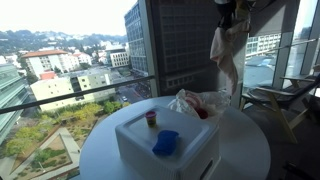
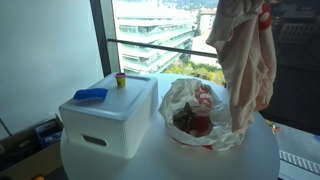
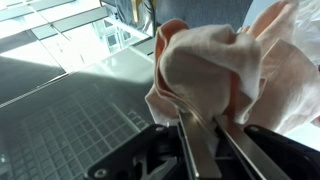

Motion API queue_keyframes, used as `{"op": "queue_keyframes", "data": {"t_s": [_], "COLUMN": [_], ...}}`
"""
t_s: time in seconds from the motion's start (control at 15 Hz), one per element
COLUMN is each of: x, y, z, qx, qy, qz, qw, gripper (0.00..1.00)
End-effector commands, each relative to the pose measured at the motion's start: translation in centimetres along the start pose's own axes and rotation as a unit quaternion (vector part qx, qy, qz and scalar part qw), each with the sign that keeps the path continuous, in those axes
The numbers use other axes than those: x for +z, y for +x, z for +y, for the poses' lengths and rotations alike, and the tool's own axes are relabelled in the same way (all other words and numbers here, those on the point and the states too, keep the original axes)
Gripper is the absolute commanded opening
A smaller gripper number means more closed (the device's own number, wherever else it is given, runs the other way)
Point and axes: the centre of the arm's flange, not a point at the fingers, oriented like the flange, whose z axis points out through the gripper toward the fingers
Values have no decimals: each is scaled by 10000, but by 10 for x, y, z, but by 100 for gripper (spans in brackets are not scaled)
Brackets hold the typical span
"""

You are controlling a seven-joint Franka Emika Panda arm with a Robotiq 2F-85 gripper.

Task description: Put all the objects on the basket into the carrier bag

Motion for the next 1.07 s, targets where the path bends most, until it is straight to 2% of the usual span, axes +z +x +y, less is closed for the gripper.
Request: {"op": "queue_keyframes", "data": {"t_s": [0.0,0.27,0.47,0.8,1.0], "x": [25,43,41,13,23], "y": [0,8,17,38,42], "z": [-35,-67,-74,-69,-85], "qx": [-46,-96,-42,93,52], "qy": [-8,14,-32,-98,85], "qz": [-9,3,152,632,554], "qw": [10000,10000,9999,9979,9984], "gripper": [10,10,10,10,10]}}
